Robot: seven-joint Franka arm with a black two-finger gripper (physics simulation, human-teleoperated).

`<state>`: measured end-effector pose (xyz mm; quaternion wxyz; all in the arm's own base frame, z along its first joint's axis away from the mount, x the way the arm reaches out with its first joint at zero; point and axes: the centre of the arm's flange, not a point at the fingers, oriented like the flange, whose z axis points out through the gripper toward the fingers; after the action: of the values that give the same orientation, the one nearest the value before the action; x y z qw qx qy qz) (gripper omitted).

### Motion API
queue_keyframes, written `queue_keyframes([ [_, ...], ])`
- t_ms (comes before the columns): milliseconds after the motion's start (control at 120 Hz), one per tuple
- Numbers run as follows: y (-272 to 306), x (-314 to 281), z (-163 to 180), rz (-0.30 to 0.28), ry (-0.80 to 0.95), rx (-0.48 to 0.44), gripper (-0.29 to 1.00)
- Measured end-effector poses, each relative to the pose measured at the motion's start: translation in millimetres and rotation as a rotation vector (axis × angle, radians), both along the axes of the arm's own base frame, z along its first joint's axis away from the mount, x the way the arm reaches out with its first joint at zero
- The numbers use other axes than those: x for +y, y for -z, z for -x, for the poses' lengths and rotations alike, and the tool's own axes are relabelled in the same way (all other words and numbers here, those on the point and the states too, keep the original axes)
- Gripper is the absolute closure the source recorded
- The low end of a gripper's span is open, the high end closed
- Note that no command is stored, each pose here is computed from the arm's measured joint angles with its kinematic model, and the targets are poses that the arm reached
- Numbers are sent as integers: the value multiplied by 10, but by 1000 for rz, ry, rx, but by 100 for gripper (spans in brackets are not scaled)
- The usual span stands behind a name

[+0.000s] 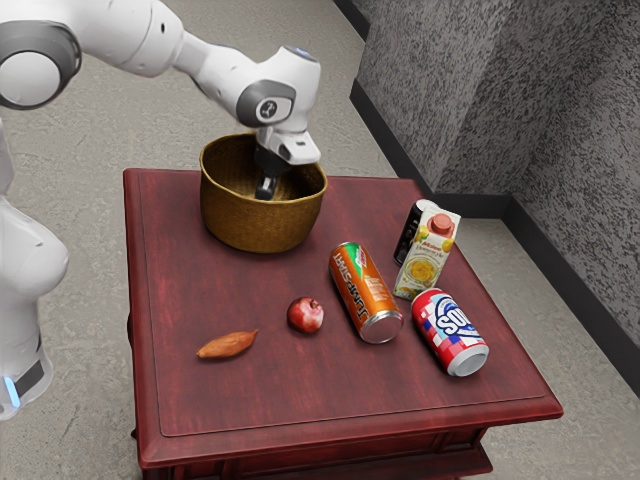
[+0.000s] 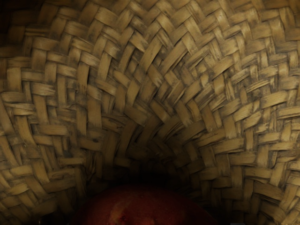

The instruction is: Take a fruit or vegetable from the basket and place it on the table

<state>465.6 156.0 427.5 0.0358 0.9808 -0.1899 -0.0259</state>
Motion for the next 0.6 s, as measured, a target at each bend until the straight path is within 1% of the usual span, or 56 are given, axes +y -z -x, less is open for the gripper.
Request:
queue_keyframes([
  [17, -9, 5, 0, -1, -1, -2, 36],
  [50, -30, 18, -2, -4, -2, -5, 43],
  [75, -58, 28, -1, -7, -3, -10, 44],
  [142, -211, 52, -10, -23, -6, -33, 41],
  [225, -617, 5, 8, -61, 1, -83, 40],
  [317, -1036, -110, 97, -95, 13, -123, 40],
  [375, -1303, -212, 192, -106, 24, -149, 40],
  [458, -1647, -549, 369, -98, 89, -186, 41],
  [517, -1879, -1011, 542, -96, 186, -212, 41],
  [600, -2020, -1542, 775, -89, 309, -214, 43],
])
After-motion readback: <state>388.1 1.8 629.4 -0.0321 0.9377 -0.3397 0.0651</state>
